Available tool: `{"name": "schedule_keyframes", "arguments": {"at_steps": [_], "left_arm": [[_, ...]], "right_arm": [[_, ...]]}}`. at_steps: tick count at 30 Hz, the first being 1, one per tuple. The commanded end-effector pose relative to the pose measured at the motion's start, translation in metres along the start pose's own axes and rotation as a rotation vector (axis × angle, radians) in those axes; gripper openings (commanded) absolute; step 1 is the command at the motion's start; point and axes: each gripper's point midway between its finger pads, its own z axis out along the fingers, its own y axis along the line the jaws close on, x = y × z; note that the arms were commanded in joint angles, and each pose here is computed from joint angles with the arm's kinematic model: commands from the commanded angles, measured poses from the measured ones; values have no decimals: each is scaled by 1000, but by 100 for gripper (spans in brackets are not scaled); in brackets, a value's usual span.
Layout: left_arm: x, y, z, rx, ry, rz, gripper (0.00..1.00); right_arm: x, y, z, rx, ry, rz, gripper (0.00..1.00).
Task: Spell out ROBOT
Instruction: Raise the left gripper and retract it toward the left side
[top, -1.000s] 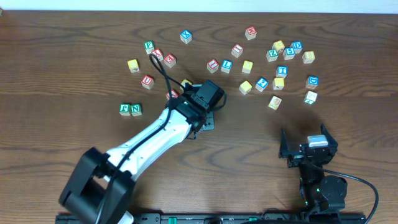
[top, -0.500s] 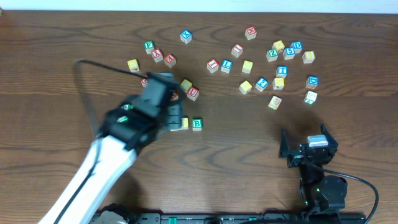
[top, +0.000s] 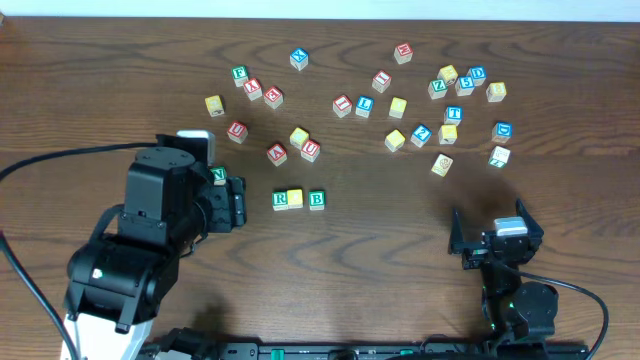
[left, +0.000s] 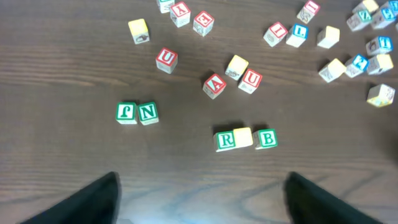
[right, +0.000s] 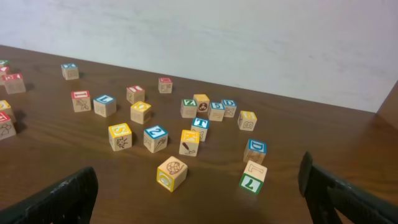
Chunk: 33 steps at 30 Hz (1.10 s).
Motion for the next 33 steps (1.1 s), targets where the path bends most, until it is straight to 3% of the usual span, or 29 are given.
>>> {"name": "schedule_keyframes", "arguments": {"at_steps": [1,14,18,22,26,31,33], "left_arm": [[4,-1,6,5,32,19,98],[13,0,18,1,99,40,98],[19,-31,14,192,119,194,98],[26,-36,11,253,136,272,98],[27,-33,11,248,142,286,98],[19,-17,5,203,104,234,98],[13,-3,-1,170,74,184,98]], "right_arm": [[2,0,0,0,6,8,99],[2,-10,0,55,9,8,99],[2,-10,0,55,7,7,99],[2,-10,0,54,9,9,99],[-9,8,0,-51,-39,91,99],[-66,53,-19,-364,-240,183,99],[-82,57,-27,-402,-247,216,99]]}}
